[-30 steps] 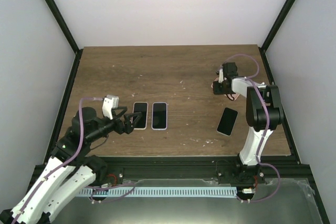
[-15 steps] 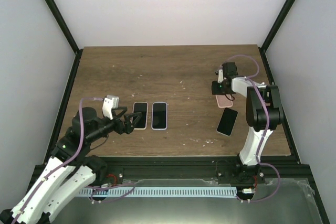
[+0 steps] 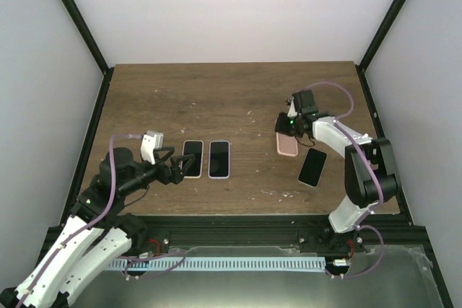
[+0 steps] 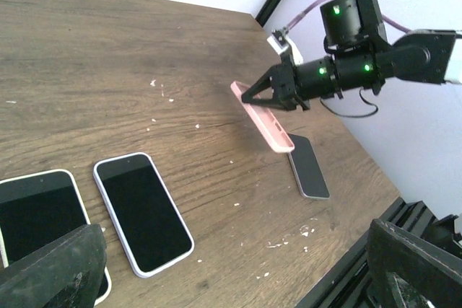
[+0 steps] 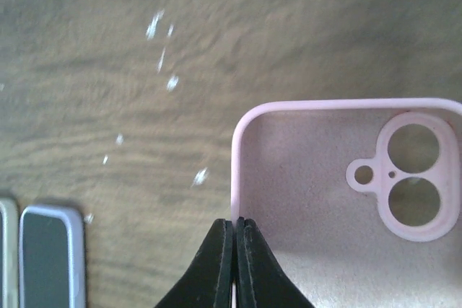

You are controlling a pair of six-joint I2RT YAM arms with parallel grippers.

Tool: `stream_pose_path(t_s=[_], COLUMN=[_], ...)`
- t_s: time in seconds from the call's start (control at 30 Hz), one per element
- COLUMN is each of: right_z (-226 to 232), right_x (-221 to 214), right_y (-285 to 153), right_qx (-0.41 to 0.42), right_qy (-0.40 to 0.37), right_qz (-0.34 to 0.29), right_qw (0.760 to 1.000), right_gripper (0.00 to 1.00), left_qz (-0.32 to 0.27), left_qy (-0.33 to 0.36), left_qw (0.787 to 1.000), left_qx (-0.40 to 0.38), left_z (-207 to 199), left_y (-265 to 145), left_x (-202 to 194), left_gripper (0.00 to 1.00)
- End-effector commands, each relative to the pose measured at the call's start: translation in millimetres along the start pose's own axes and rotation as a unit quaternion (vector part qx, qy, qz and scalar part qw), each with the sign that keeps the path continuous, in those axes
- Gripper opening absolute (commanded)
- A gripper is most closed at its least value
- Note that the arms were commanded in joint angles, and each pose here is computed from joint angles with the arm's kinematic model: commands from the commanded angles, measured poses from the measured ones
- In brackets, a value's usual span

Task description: Put the phone into the phone case

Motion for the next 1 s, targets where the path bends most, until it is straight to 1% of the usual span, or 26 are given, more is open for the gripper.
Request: stream_pose_path(t_s=[0.0, 0.07, 0.17, 0.33, 0.63, 0.8, 0.87, 0.97], right_z=[18, 27, 33, 43, 54, 54, 56, 57], right_x=[-37, -54, -78, -110, -145, -152, -152, -154], right_y=[-6, -12, -9, 4, 23, 29, 32, 36], right_qx=[0.023, 0.038, 0.04, 0.014, 0.01, -0.01, -0.012, -0.012], right_qy=[0.064, 0.083, 0.11, 0.094, 0.075, 0.073, 0.063, 0.055], right_qz=[0.022, 0.018, 0.026, 0.032, 0.054, 0.034, 0.034, 0.044], right_qw=[0.997, 0.996, 0.993, 0.995, 0.996, 0.997, 0.997, 0.997], right_gripper=[0.01, 0.01, 0.01, 0.01, 0.01, 0.01, 0.05, 0.14], left_qz=[-0.008, -0.007, -0.007, -0.007, -0.005, -0.004, -0.006, -0.009], left_qy=[0.005, 0.005, 0.003, 0.003, 0.003, 0.003, 0.004, 0.004], left_qw=[1.0, 1.0, 1.0, 1.0, 1.0, 1.0, 1.0, 1.0], left_qx=[0.005, 0.005, 0.006, 0.008, 0.009, 0.009, 0.009, 0.012], left_z=[1, 1, 2, 2, 2, 2, 2, 3], left_y=[-1, -1, -1, -1, 0, 0, 0, -2], left_x=[1, 0, 0, 0, 0, 0, 0, 1], left_gripper=[1.0, 1.0, 1.0, 1.0, 1.0, 1.0, 1.0, 1.0])
Point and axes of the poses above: each gripper's point midway between its finger pads, its own y axis out along the fingers, its own z axis along the line the jaws close on, x = y × z, the point moved 7 cm from there along -y, back along the fingers, and after that the axes turned 15 degrees about y, right-handed, at the moved point
